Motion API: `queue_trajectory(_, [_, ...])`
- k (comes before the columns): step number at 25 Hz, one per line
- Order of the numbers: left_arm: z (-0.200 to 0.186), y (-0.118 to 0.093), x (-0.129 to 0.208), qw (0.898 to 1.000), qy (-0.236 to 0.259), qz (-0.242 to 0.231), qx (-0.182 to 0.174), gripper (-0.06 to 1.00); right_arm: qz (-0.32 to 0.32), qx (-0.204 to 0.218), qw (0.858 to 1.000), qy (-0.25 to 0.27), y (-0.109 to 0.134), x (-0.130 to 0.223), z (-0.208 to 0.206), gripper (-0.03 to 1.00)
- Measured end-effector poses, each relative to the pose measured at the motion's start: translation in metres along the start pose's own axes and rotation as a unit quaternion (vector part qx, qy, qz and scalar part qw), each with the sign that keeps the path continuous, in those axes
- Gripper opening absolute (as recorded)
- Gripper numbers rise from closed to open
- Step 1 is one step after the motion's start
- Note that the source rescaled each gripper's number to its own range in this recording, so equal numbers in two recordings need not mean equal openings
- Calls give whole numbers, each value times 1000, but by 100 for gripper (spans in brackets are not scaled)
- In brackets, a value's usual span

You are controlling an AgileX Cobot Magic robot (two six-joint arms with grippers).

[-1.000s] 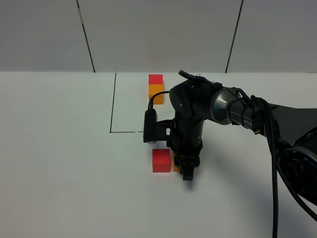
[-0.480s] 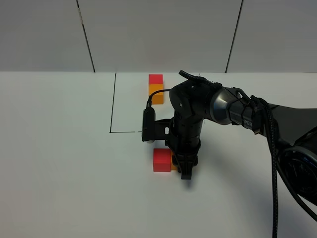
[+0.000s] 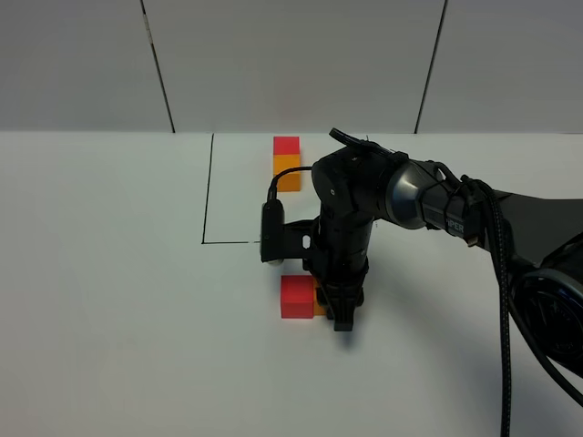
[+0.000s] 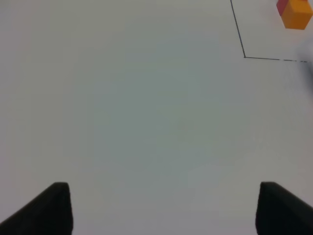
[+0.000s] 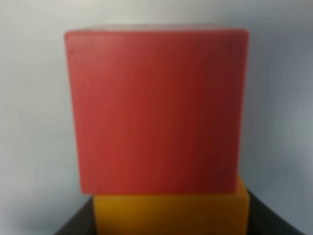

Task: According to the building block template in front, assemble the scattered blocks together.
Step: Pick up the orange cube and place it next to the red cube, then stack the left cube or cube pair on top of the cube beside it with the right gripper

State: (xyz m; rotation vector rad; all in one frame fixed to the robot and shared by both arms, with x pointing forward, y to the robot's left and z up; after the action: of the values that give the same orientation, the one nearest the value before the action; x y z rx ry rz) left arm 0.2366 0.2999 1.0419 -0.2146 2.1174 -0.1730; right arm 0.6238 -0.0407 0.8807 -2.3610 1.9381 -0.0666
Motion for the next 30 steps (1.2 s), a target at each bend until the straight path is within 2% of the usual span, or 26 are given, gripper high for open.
queue_trajectory(10, [0,0,0,1000,0,0,0,61,2,-10,1000,-11,2,-2,1,1])
queue_trajectory(12, [0,0,0,1000,0,0,0,61,2,-10,1000,-11,2,-2,1,4])
queue_trajectory(13, [0,0,0,1000,0,0,0,61,3,-11,1000,-12,2,-3,1,10])
queue_trajectory(15, [0,0,0,1000,0,0,0,61,5,-11,1000,-13,2,-3,1,31])
queue_trajectory(19, [0,0,0,1000,0,0,0,61,35,-8,999,-14,2,-3,-2,87])
queue_trajectory(20, [0,0,0,1000,0,0,0,61,47,-4,999,-15,1,-3,-4,95])
queue_trajectory(21, [0,0,0,1000,0,0,0,61,58,0,998,-14,0,-2,-8,99])
queue_trajectory(26, [0,0,0,1000,0,0,0,61,132,23,991,-23,1,0,-52,100])
queue_trajectory(30, [0,0,0,1000,0,0,0,61,230,36,971,-43,5,6,-96,100])
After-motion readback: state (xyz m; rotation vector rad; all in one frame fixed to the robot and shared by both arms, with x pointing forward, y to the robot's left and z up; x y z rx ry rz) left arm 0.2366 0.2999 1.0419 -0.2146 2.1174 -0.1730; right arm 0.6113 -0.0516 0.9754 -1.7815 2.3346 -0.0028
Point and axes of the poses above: a point on each arm's last joint axis where the gripper is mounted, z pointing out along that axis toward the gripper, y along the wrist's bending axis when the last joint is at zero, x = y × z, the point moved 1 cm from there along z, pointing out along that axis toward the gripper, and after that the axes turned 9 degrees about -z, right-handed, at the moved point
